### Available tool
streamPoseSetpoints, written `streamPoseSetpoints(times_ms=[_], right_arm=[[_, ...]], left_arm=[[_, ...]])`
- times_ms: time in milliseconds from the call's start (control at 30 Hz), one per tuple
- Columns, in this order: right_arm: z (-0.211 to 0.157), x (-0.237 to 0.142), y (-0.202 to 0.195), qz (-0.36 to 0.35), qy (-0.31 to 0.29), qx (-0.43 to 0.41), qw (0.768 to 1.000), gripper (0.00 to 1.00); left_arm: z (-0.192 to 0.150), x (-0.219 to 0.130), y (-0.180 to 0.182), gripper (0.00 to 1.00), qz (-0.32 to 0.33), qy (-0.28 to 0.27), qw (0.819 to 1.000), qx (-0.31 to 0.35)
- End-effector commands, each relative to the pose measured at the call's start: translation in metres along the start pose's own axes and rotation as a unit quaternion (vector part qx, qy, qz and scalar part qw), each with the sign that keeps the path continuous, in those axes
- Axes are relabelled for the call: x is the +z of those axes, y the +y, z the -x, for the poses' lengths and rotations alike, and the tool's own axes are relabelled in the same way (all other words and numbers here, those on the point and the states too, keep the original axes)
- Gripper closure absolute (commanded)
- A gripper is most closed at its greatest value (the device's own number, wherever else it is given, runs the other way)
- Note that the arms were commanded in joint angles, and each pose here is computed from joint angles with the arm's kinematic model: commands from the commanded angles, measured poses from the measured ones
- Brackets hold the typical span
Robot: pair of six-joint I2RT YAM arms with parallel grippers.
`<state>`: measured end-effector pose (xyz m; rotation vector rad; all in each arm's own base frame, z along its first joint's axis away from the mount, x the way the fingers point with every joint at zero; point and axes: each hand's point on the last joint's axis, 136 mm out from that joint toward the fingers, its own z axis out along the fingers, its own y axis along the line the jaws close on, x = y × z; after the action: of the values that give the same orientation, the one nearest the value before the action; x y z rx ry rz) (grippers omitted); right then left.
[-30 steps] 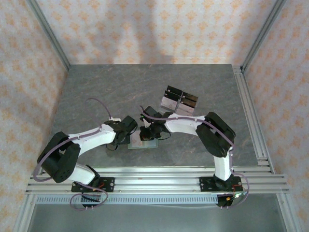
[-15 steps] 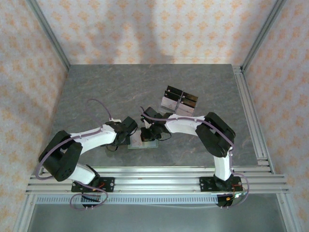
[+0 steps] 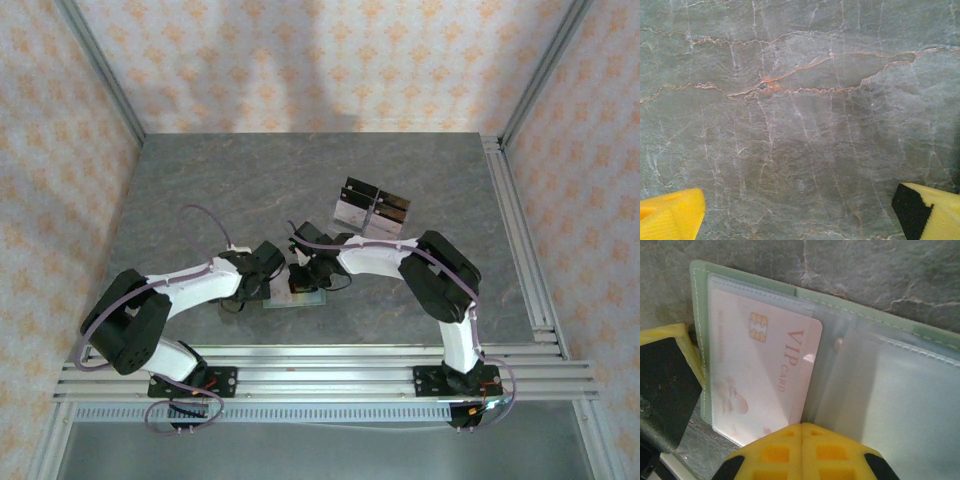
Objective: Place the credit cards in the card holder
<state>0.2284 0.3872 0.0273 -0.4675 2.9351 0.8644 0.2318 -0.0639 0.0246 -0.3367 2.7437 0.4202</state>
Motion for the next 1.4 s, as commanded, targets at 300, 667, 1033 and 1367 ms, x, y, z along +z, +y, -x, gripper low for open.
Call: streamPoseSetpoints(times_ms=[300, 667, 1033, 1367], right_arm=[[0.009, -0.002, 0.021, 0.03, -0.013, -0.003, 0.999, 1.0], [0.001, -0.015, -0.045, -0.03, -0.029, 0.037, 0.998, 1.0], [0.012, -0.025, -0.036, 0.003, -0.042, 0.045, 0.998, 1.0], [0.013, -0.01, 0.01, 0.038, -0.023, 0.015, 0.999, 0.99]], left_arm=[[-0.005, 0.004, -0.001, 0.0, 0.005, 0.003, 1.0, -0.004], [0.017, -0.019, 0.015, 0.0, 0.028, -0.035, 0.999, -0.021], [0.02, -0.019, 0.007, 0.0, 0.017, -0.033, 0.999, -0.016], [0.02, -0.013, -0.001, 0.0, 0.013, -0.024, 1.0, -0.014]])
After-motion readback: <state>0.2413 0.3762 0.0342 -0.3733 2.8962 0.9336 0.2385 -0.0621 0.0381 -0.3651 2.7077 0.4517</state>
